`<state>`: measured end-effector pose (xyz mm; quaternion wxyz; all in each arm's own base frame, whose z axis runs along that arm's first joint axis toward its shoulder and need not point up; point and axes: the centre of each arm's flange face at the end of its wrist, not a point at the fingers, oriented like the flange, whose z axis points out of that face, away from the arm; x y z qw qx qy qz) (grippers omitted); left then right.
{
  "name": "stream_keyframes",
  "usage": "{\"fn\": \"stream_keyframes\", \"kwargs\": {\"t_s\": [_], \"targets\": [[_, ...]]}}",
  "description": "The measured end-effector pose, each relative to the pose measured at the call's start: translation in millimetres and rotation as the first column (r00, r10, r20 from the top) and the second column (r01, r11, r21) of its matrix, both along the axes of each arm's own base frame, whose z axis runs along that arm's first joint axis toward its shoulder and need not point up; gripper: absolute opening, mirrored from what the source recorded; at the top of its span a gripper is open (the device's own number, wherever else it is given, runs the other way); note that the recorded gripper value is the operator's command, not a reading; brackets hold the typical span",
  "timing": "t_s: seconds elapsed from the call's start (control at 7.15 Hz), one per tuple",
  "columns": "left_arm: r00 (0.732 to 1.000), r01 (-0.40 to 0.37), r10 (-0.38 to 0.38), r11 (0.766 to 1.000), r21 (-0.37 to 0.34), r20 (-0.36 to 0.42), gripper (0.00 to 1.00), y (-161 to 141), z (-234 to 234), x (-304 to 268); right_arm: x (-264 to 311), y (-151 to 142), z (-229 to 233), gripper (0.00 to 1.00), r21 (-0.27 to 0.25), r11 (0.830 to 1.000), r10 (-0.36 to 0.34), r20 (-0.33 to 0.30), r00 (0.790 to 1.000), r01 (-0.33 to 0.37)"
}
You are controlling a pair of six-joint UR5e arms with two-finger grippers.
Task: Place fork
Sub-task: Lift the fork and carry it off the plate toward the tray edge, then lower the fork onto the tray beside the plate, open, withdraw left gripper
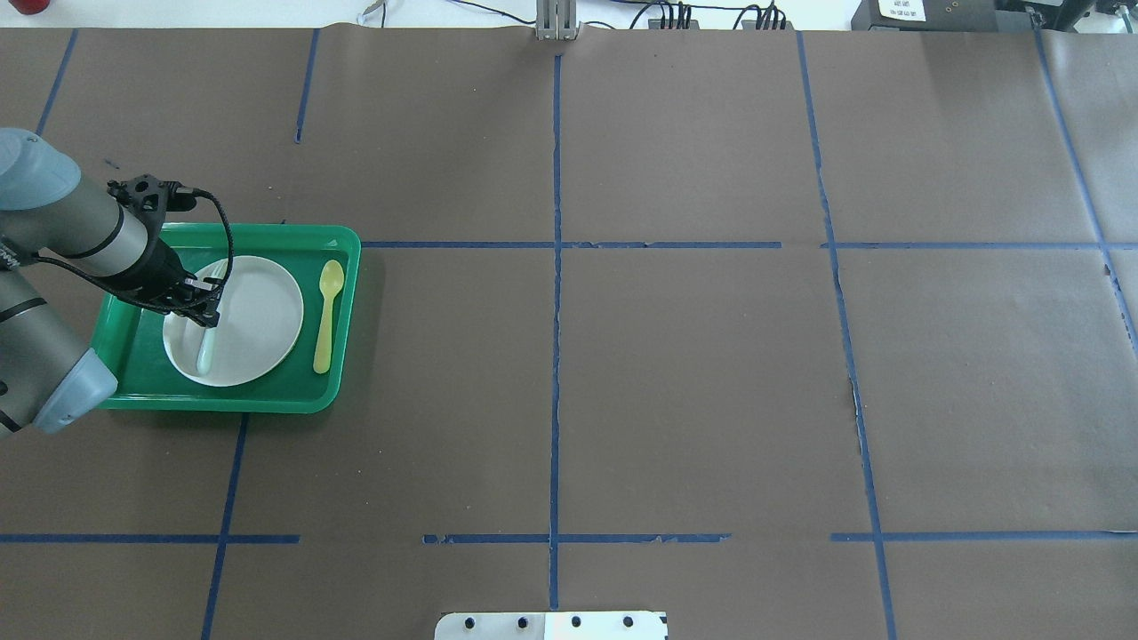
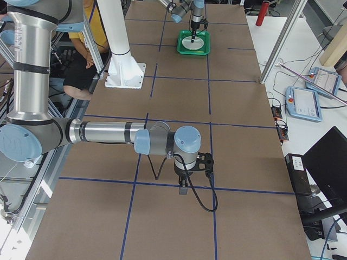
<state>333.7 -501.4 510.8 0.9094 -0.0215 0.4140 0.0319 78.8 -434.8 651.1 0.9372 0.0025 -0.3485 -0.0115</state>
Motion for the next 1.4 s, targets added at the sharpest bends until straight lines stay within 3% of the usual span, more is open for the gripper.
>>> {"fn": "stream_keyframes", "kwargs": {"t_s": [0.14,0.98,1.4], "targets": [[1.000,0.000,0.000,1.000,0.001,-0.001,0.00,-0.6,-0.7,0.5,0.0,0.0,-0.1,1.00,0.000,1.000,0.000,0.000,1.000,0.000],[1.000,0.008,-0.007,1.000,0.027,-0.016,0.00,3.4,-8.9,-14.7,0.0,0.0,0.0,1.00,0.000,1.000,0.000,0.000,1.000,0.000],[1.000,0.002,-0.002,0.995,0.098,-0.001,0.00,3.2,11.7,-75.2,0.0,0.0,0.0,1.00,0.000,1.000,0.000,0.000,1.000,0.000]]}}
